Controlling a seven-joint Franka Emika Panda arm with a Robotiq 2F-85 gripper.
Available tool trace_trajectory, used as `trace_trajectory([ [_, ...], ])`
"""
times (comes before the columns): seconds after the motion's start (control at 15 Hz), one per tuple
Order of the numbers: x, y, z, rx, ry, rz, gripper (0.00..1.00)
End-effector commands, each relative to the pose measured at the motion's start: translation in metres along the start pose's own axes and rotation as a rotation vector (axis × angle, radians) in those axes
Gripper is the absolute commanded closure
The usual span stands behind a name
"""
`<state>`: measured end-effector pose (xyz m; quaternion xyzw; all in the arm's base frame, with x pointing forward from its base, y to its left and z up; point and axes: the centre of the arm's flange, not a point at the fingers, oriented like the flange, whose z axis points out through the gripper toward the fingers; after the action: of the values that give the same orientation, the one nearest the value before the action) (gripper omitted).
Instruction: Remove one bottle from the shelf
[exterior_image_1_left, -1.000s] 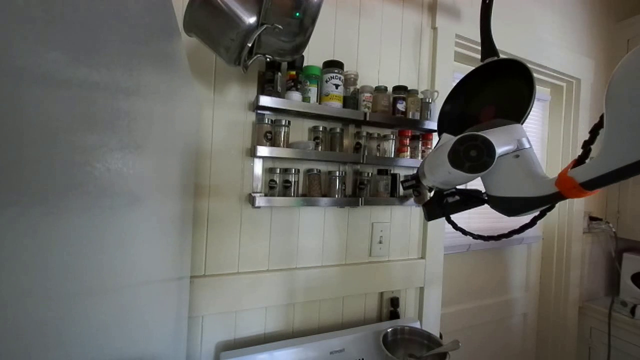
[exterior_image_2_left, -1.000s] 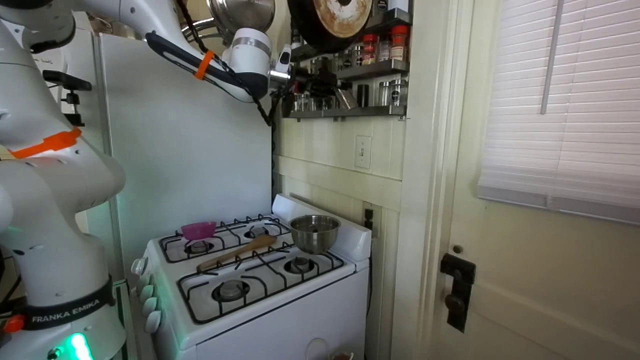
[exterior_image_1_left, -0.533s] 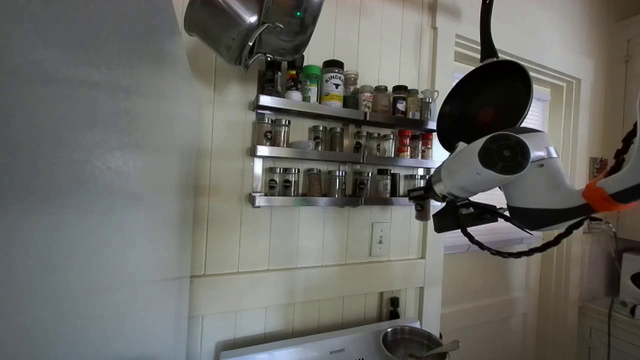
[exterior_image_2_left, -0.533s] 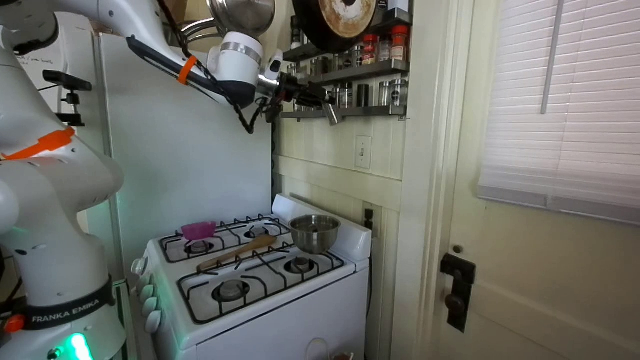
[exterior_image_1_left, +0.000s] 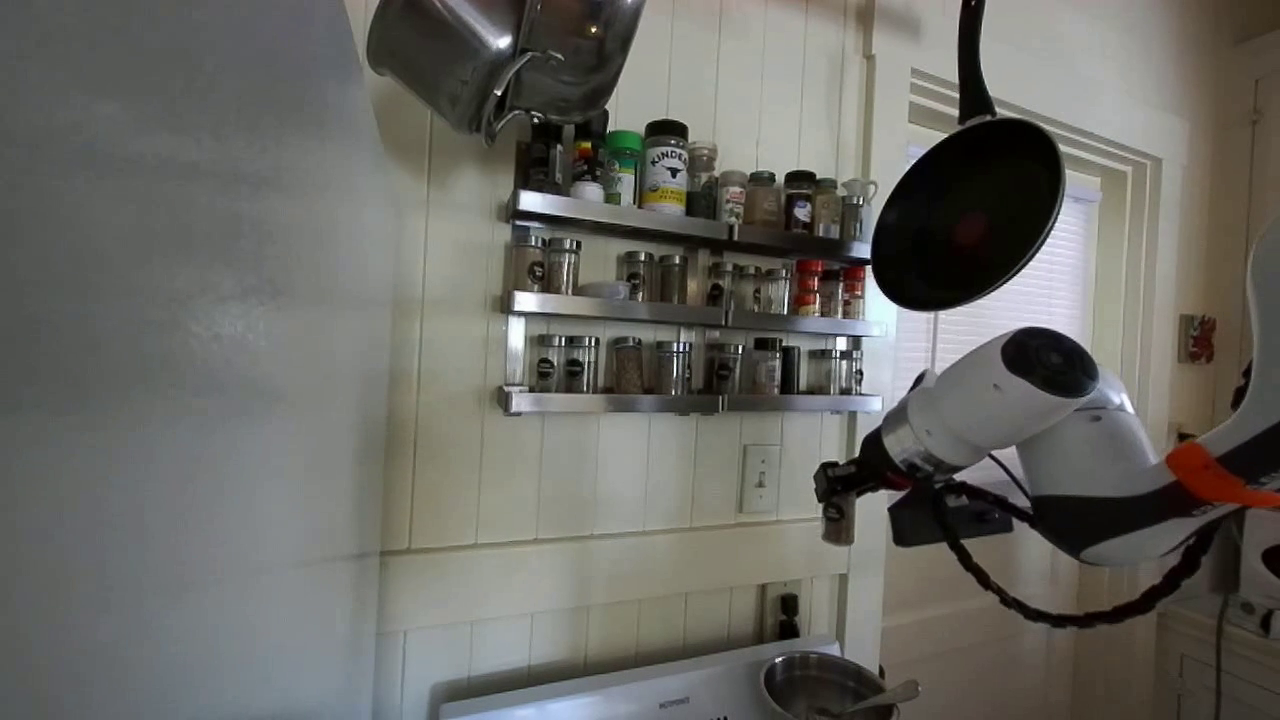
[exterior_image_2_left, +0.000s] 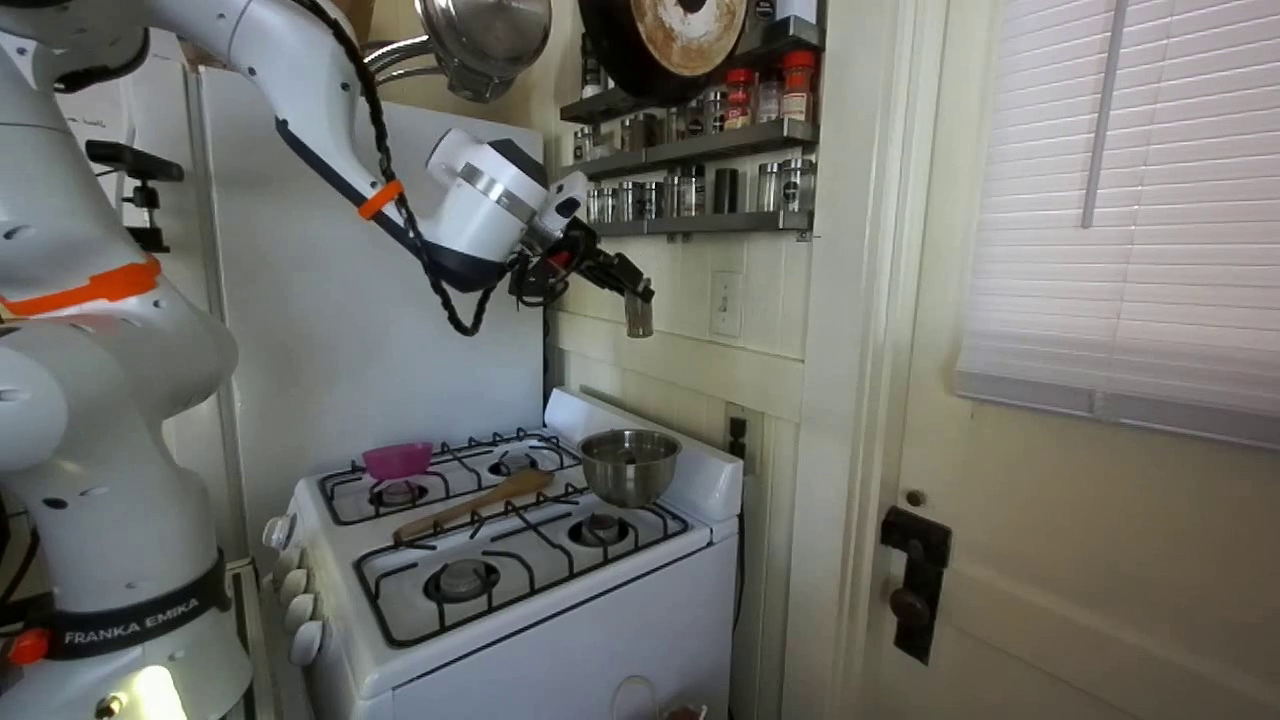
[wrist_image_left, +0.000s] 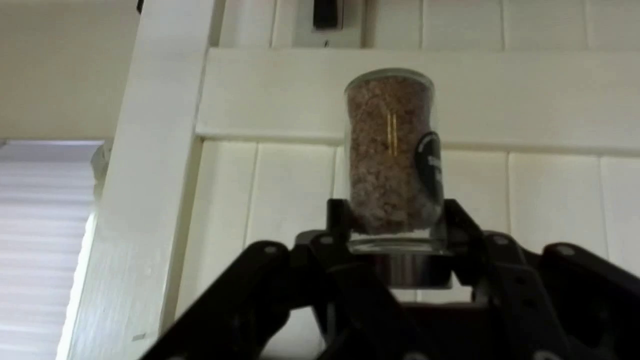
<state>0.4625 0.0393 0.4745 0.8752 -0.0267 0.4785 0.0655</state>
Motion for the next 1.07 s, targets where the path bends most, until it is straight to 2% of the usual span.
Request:
trace_trajectory([
  [0.0,0.009,-0.012,0.001,0.056,-0.164,-0.094,0.76],
  [0.27,-0.010,-0.037,0.028,0.047,-0.287,-0.291,0.76],
  [0.4,-0.007,-0.049,0.036,0.034,-0.309,-0.389,0.76],
  [0.67,0.029,-0.071,0.035,0.079,-0.269,-0.509,0.76],
  [0.87,0.057,-0.075,0.023,0.130,-0.240,-0.503,0.76],
  [0.93,0.030,-0.083,0.038,0.118,-0.228,-0.493,0.51],
  [1.0,0.039,-0.084,0.036,0.128,-0.220,-0.495,0.51],
])
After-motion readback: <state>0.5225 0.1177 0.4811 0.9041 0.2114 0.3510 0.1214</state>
